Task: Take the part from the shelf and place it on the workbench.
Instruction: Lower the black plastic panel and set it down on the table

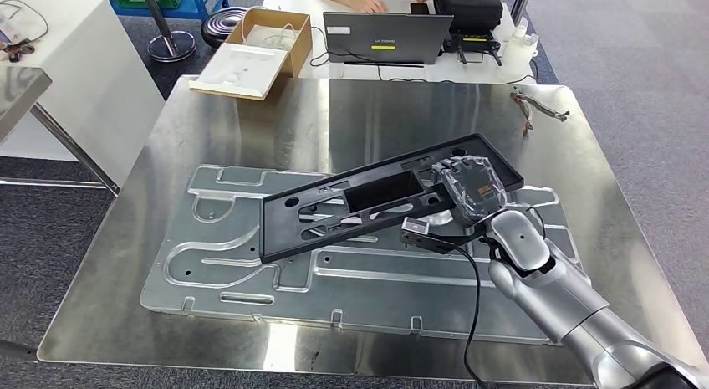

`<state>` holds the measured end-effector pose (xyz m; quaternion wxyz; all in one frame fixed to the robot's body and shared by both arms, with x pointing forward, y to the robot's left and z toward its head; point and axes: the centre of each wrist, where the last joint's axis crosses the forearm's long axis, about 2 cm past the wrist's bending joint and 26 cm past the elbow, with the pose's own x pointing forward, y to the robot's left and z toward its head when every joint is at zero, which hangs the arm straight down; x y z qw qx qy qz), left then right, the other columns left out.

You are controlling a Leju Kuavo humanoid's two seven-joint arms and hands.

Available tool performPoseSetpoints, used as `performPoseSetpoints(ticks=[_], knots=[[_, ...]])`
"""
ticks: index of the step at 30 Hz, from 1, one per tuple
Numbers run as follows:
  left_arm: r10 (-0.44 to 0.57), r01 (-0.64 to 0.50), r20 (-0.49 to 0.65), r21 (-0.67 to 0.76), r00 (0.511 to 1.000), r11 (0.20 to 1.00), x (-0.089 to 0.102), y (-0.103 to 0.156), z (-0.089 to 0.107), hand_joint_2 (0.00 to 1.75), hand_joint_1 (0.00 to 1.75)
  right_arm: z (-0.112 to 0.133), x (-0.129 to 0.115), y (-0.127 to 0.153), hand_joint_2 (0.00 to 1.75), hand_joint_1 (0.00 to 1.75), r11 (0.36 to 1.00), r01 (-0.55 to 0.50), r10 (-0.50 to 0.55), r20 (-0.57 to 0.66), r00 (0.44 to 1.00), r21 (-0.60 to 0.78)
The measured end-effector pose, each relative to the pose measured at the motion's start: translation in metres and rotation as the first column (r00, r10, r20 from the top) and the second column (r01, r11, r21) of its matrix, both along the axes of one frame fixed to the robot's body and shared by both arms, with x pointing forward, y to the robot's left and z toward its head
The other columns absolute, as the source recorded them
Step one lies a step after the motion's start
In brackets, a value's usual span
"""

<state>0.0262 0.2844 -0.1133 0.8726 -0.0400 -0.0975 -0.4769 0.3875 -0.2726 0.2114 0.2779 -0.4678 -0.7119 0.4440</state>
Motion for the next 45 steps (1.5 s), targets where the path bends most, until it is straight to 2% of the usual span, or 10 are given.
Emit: performPoseSetpoints(ticks=[7,13,18,22,38,42,44,45], knots=[[-0.006,0.006,0.000,0.000,1.000,1.000,0.000,0.000,0.000,1.75,0.00,-0.011,0.004,-0.013,1.75,1.59,0.997,0.058,-0.055,-0.072,0.996,0.051],[0.007,-0.007,-0.004,-0.001,1.000,1.000,0.000,0.000,0.000,1.75,0.00,-0.022,0.011,-0.039,1.75,1.59,0.982,0.174,-0.162,-0.147,0.976,0.074],[0.008,-0.008,-0.004,-0.001,1.000,1.000,0.000,0.000,0.000,1.75,0.00,-0.024,0.012,-0.045,1.75,1.59,0.977,0.196,-0.181,-0.162,0.970,0.079],[0.006,-0.006,-0.005,0.002,1.000,1.000,0.001,-0.001,0.000,1.75,0.00,-0.036,0.015,-0.068,1.75,1.59,0.958,0.277,-0.253,-0.235,0.939,0.076],[0.011,-0.011,-0.007,0.003,1.000,1.000,0.001,-0.001,0.000,1.75,0.00,-0.039,0.018,-0.076,1.75,1.59,0.946,0.312,-0.277,-0.281,0.919,0.088],[0.012,-0.012,-0.006,0.003,1.000,1.000,0.001,-0.001,0.000,1.75,0.00,-0.040,0.017,-0.076,0.00,0.00,0.946,0.312,-0.276,-0.284,0.918,0.090],[0.011,-0.010,-0.005,0.005,1.000,1.000,0.001,-0.001,0.000,1.75,0.00,-0.040,0.017,-0.077,0.00,0.00,0.945,0.314,-0.277,-0.288,0.917,0.089],[0.010,-0.010,-0.004,0.006,1.000,1.000,0.001,-0.001,0.000,1.31,0.00,-0.041,0.017,-0.077,0.00,0.00,0.945,0.315,-0.278,-0.292,0.915,0.089]])
